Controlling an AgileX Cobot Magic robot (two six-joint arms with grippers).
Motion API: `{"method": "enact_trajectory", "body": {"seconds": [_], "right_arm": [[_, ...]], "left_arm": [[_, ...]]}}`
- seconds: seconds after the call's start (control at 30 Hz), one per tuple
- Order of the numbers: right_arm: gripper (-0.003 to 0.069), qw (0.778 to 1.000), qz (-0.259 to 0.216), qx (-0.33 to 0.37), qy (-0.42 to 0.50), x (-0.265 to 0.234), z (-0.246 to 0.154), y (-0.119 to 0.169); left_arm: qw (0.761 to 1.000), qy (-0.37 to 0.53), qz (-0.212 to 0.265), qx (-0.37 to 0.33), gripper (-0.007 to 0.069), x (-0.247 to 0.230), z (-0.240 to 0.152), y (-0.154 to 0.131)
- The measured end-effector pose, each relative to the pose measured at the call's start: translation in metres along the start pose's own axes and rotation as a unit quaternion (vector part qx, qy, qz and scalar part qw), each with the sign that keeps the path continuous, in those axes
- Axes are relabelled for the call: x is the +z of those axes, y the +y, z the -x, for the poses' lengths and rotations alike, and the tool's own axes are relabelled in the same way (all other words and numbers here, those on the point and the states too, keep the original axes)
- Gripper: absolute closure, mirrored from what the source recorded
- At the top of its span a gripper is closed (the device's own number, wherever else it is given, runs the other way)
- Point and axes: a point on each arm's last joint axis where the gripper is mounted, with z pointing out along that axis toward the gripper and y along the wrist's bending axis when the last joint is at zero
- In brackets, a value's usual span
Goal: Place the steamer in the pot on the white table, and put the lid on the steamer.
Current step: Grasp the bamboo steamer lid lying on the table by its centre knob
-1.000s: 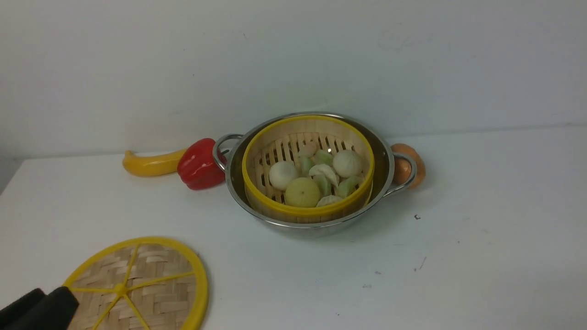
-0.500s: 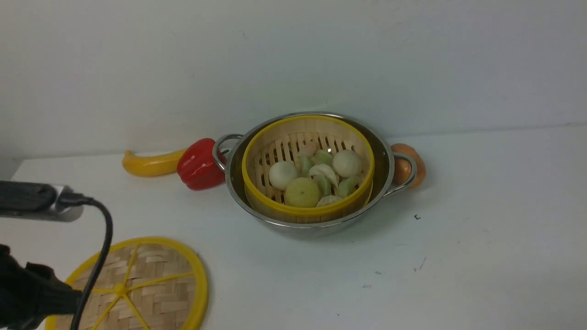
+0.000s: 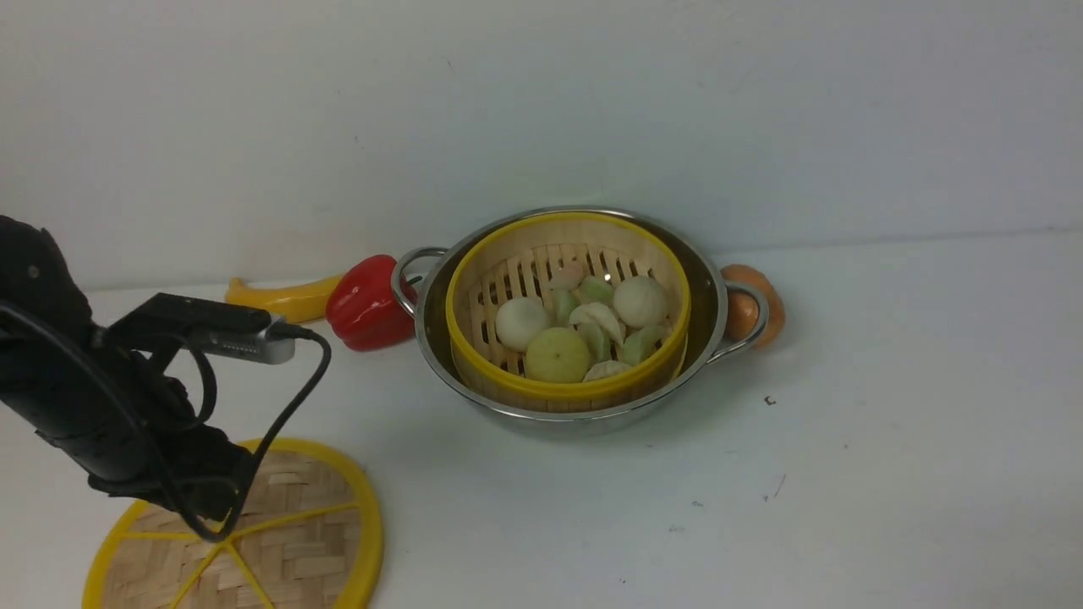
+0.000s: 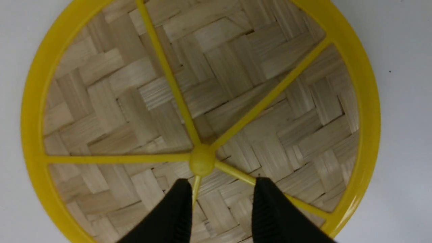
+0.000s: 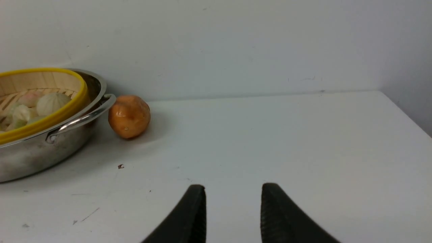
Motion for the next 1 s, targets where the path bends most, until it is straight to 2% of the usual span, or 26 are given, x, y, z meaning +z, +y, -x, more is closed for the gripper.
{"method": "enact_trajectory", "body": {"seconds": [0.43, 0.77, 0.83, 1.0], "right_arm": [[0.0413, 1.0, 0.0, 0.001, 0.0, 0.0, 0.0, 0.0], [0.0413, 1.0, 0.0, 0.001, 0.0, 0.0, 0.0, 0.0], [0.0413, 1.0, 0.0, 0.001, 0.0, 0.0, 0.0, 0.0], [0.0413, 1.0, 0.001, 0.001, 0.0, 0.0, 0.0, 0.0]], "left_arm": [[0.999, 0.039, -0.01, -0.014, 0.0384, 0.037, 0.006, 0.007], [0.999, 0.035, -0.001, -0.011, 0.0385, 0.042, 0.008, 0.009], [0.999, 0.036, 0.003, -0.019, 0.0401, 0.042, 0.008, 0.01], [0.998, 0.043, 0.016, -0.041, 0.0506, 0.041, 0.006, 0.012]]}}
